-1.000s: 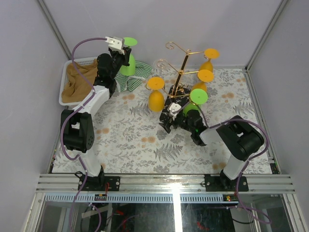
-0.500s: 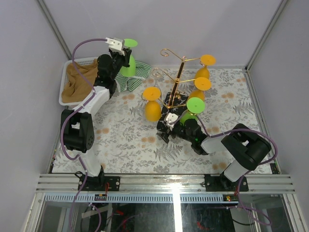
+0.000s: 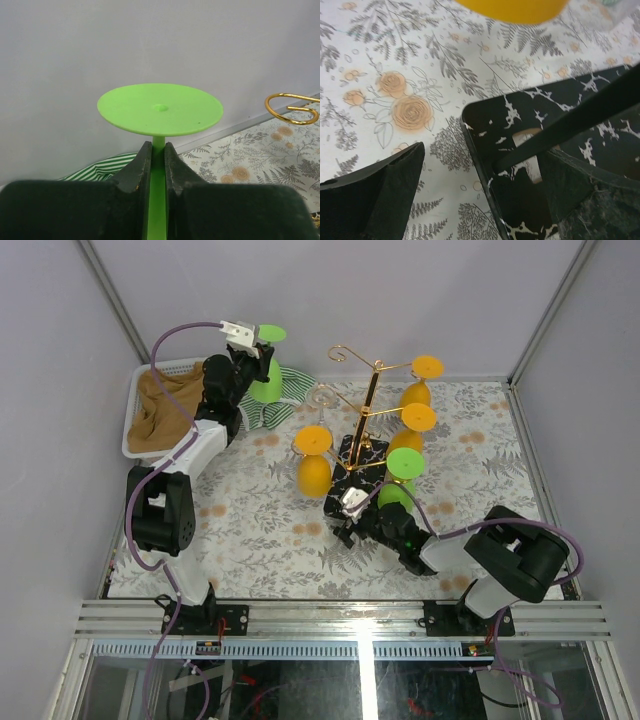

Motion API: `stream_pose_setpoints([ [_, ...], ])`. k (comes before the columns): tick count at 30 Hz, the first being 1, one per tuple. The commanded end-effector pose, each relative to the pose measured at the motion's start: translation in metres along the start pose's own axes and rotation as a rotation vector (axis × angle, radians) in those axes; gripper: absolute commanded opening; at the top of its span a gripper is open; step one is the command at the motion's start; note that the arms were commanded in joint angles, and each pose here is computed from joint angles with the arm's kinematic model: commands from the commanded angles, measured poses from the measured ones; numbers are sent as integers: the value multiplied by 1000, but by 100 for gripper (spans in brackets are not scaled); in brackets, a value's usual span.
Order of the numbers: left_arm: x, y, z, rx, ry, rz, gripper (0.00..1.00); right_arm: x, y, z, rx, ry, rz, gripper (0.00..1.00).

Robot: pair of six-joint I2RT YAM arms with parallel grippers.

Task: Place the wine glass upside down on the wine glass rack
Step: Move the wine rack to the center of the board.

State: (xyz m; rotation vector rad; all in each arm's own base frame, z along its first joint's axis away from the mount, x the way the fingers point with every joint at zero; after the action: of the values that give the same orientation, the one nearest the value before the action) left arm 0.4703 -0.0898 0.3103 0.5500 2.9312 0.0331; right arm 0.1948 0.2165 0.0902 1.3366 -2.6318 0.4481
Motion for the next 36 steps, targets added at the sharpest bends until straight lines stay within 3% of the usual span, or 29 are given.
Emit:
stream_pose_setpoints([
  [1,3,4,-22,-8,-78,-4,0,3,-8,-6,14,-13,141,99],
  [18,-1,5,-19,-15,-60,-5,0,16,8,1,131,48,298,99],
  [36,0,3,-20,-2,-37,23,0,46,49,-37,102,3,161,99],
])
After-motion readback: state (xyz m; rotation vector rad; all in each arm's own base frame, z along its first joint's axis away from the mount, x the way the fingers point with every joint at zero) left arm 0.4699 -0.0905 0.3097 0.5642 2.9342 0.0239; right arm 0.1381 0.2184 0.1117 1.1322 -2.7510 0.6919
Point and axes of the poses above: each gripper's point midway between its finger pads, its own x axis back along the fingers, its own y axis along the line the jaws close on, z = x × y, the point moved 10 cm from there along x, back along the fingers, and after that the axes turned 1 degree about -x, right-handed, at the moved point
